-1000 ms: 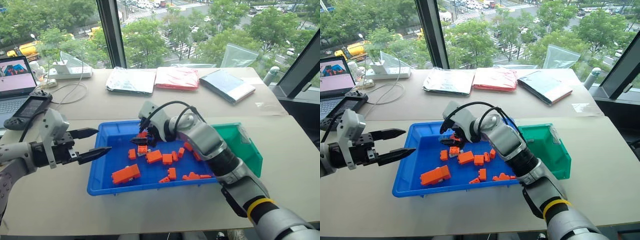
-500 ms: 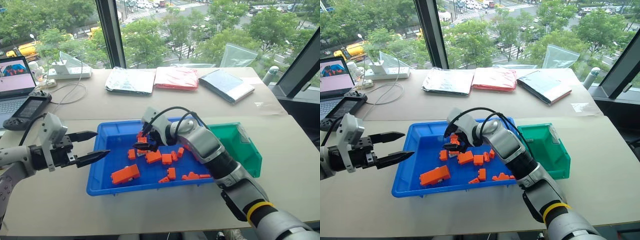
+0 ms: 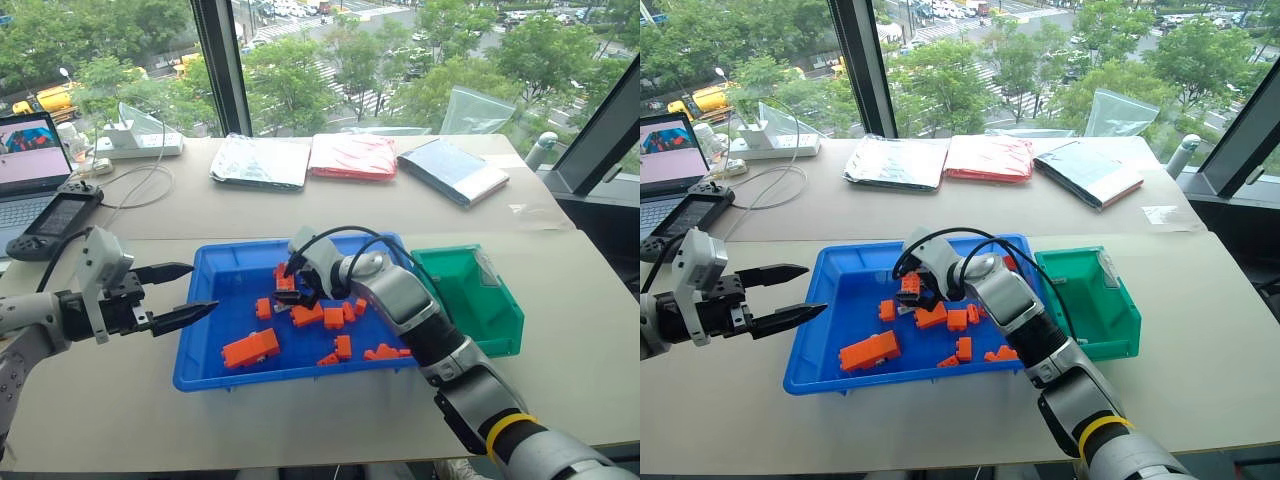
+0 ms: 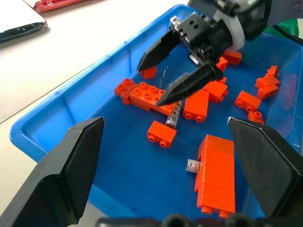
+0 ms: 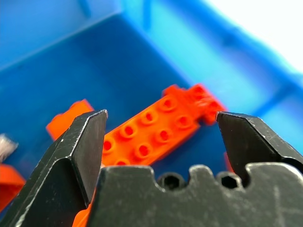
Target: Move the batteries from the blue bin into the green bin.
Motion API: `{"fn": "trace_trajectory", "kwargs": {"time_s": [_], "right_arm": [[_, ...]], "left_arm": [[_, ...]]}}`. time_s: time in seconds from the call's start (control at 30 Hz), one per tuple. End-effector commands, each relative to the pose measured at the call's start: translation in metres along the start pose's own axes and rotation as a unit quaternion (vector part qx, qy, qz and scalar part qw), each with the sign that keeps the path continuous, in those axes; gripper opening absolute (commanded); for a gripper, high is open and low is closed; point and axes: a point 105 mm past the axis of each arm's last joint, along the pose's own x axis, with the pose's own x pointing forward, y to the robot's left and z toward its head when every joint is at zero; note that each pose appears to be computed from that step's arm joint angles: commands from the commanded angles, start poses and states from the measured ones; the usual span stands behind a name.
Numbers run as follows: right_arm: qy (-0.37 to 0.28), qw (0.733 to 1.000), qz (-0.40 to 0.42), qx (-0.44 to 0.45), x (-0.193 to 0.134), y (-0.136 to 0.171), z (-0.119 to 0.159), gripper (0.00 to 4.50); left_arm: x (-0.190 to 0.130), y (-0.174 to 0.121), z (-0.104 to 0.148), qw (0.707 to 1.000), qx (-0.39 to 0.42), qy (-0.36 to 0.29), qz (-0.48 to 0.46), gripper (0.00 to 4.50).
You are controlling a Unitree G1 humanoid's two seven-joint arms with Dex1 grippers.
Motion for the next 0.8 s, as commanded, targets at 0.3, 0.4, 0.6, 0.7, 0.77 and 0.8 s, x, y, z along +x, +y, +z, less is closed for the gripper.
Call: {"fn": "trace_trajectory", "kwargs": {"time_s": [0.3,0.4,0.6,0.7,0.77,0.8], "right_arm": [[-0.016,0.991,0.016,-0.13,-0.051,-0.002,0.052,4.27],[0.007,0.967,0.04,-0.252,-0.052,-0.01,0.059,4.27],[-0.007,0.807,0.159,-0.568,-0.051,0.006,0.067,4.27],[-0.015,0.737,0.196,-0.647,-0.038,0.017,0.072,4.27],[0.009,0.676,0.23,-0.7,-0.031,0.024,0.063,4.27],[0.025,0.635,0.242,-0.733,-0.026,0.027,0.058,4.27]], "left_arm": [[0.007,0.0,0.005,1.0,0.013,-0.015,-0.011,4.5],[0.011,0.0,0.005,1.0,0.013,-0.018,-0.014,4.5],[0.015,-0.001,0.005,1.0,0.012,-0.02,-0.015,4.5],[0.016,-0.002,0.004,1.0,0.01,-0.02,-0.018,4.5],[0.019,-0.004,0.006,0.999,0.009,-0.024,-0.024,4.5],[0.021,-0.005,0.007,0.999,0.009,-0.025,-0.027,4.5]]}}
